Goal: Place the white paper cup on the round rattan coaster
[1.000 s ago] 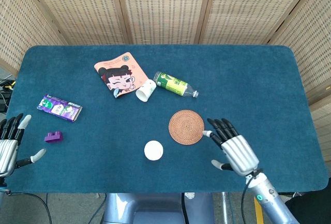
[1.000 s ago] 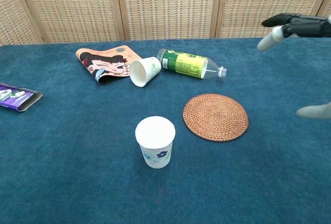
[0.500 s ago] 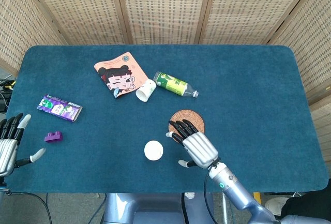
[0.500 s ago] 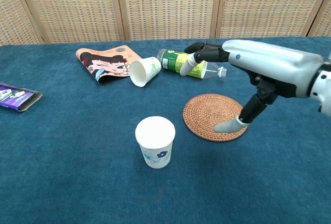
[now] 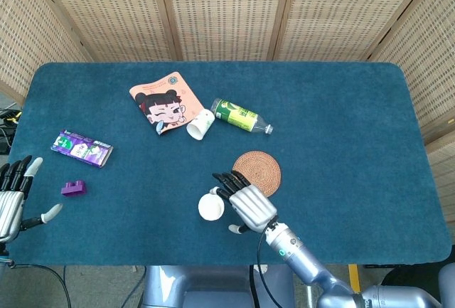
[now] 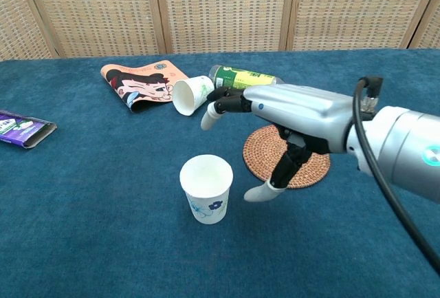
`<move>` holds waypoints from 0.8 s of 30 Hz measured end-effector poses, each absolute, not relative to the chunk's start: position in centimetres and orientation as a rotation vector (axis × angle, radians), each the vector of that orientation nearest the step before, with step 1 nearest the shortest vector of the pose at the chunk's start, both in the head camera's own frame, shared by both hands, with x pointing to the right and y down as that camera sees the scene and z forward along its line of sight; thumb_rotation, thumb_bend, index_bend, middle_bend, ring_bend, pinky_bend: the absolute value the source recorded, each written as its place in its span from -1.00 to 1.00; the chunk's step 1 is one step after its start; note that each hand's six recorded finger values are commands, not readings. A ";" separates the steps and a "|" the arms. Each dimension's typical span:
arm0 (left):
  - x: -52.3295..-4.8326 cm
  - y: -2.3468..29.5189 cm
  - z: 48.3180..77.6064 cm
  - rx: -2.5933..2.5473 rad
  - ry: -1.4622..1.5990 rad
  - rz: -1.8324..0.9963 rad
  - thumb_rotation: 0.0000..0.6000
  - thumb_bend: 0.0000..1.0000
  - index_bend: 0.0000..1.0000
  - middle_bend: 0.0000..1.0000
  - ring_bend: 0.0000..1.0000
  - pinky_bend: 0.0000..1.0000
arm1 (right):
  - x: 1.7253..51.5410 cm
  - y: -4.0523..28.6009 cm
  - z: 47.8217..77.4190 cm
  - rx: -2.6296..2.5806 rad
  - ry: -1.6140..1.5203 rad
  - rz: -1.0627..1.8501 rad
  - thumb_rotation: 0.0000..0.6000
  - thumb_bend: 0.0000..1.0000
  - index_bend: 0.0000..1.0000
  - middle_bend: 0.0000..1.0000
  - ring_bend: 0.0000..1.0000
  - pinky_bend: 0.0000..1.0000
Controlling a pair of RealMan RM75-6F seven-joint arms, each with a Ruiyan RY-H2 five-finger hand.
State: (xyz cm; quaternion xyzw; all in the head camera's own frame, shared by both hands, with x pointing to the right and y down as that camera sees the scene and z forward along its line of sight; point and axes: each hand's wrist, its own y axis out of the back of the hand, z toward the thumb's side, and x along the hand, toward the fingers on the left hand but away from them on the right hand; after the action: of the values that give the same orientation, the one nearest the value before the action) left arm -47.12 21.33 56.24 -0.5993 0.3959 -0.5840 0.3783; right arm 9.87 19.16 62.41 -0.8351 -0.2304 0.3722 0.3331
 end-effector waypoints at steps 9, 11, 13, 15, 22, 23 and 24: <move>-47.6 21.2 56.0 -1.535 1.042 -1.493 -1.00 -0.89 -1.00 -1.00 -1.00 -1.00 | 8.2 19.5 64.2 -2.188 -0.564 1.009 1.00 -0.93 -0.62 -1.00 -1.00 -1.00; -47.6 21.1 56.0 -1.538 1.046 -1.493 -1.00 -0.89 -1.00 -1.00 -1.00 -1.00 | 7.6 19.5 64.4 -2.192 -0.554 1.004 1.00 -0.93 -0.63 -1.00 -1.00 -1.00; -47.7 21.1 55.9 -1.540 1.052 -1.491 -1.00 -0.89 -1.00 -1.00 -1.00 -1.00 | 7.1 19.6 64.7 -2.195 -0.547 1.004 1.00 -0.93 -0.64 -1.00 -1.00 -1.00; -47.6 21.1 55.9 -1.548 1.062 -1.487 -1.00 -0.89 -1.00 -1.00 -1.00 -1.00 | 6.7 19.6 65.0 -2.198 -0.539 1.009 1.00 -0.93 -0.64 -1.00 -1.00 -1.00; -47.4 21.1 55.9 -1.564 1.059 -1.480 -1.00 -0.89 -1.00 -1.00 -1.00 -1.00 | 5.9 19.5 65.9 -2.189 -0.510 1.028 1.00 -0.93 -0.65 -1.00 -1.00 -1.00; -47.3 21.1 55.9 -1.565 1.054 -1.479 -1.00 -0.89 -1.00 -1.00 -1.00 -1.00 | 5.8 19.5 66.1 -2.188 -0.508 1.032 1.00 -0.93 -0.65 -1.00 -1.00 -1.00; -47.2 21.2 55.9 -1.566 1.051 -1.478 -1.00 -0.89 -1.00 -1.00 -1.00 -1.00 | 5.7 19.4 66.1 -2.186 -0.506 1.034 1.00 -0.93 -0.65 -1.00 -1.00 -1.00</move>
State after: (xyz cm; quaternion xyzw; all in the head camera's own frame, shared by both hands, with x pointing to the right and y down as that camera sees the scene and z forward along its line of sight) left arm -47.22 21.16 55.91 -0.6086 0.4083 -0.5746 0.3643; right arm 5.71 19.40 66.12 -0.8356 -0.1934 0.3952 0.3291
